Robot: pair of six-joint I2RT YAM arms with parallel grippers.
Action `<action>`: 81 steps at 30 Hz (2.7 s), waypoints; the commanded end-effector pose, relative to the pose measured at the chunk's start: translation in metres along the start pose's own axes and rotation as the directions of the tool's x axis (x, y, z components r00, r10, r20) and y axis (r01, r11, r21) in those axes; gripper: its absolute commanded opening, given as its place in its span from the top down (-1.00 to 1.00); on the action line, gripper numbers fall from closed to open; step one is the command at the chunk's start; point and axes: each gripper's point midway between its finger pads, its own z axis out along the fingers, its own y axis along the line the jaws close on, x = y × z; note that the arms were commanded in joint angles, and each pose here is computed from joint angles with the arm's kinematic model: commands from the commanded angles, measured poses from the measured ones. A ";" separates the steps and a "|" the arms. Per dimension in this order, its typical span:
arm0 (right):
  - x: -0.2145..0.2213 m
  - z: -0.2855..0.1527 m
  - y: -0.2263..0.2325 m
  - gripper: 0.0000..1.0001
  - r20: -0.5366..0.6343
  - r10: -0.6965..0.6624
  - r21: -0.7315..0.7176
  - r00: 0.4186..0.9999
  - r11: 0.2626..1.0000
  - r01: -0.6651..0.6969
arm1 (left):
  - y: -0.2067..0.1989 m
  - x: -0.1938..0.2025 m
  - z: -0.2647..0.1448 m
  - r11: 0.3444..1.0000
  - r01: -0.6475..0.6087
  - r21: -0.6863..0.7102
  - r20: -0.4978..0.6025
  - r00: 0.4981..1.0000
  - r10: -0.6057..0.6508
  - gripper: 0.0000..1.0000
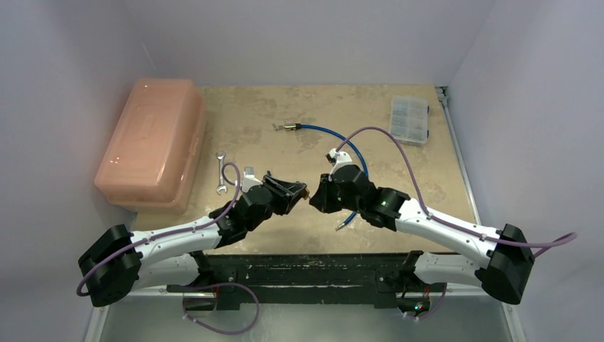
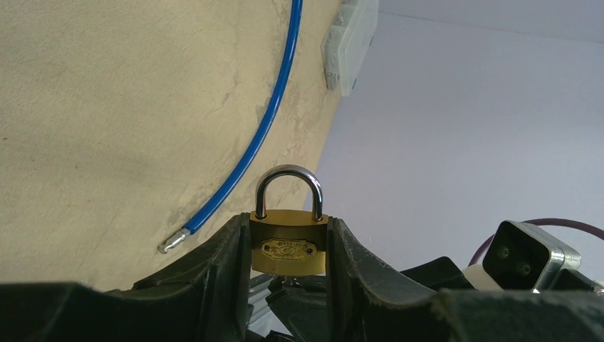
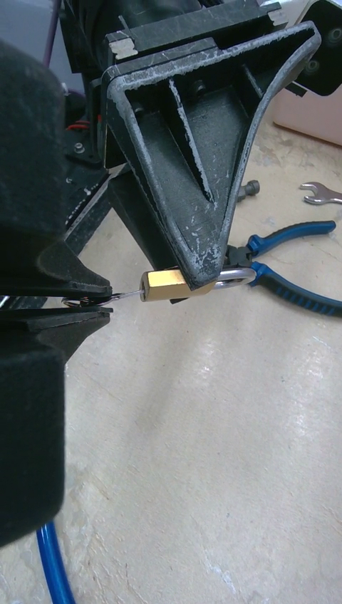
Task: Unlock with the key
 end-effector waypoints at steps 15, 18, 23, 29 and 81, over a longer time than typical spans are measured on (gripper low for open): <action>-0.039 -0.003 0.032 1.00 0.049 -0.009 -0.091 0.999 0.996 0.014 | -0.037 0.015 -0.013 0.994 0.003 0.105 -0.049 0.999 0.002 1.00; -0.036 -0.002 0.029 1.00 0.045 -0.012 -0.086 0.999 0.996 0.015 | -0.038 0.013 -0.014 0.994 0.004 0.108 -0.044 0.999 0.000 1.00; -0.032 -0.002 0.026 1.00 0.041 -0.019 -0.080 0.999 0.997 0.022 | -0.036 0.012 -0.014 0.994 0.007 0.107 -0.039 0.999 -0.003 1.00; -0.031 -0.001 0.026 1.00 0.044 -0.029 -0.090 0.999 0.995 0.033 | -0.035 0.014 -0.013 0.994 0.011 0.107 -0.045 0.999 -0.006 1.00; -0.037 -0.029 0.030 -0.28 0.081 -0.117 -0.135 0.990 0.983 0.127 | -0.039 -0.002 -0.013 0.992 0.014 0.125 0.053 0.998 -0.021 1.00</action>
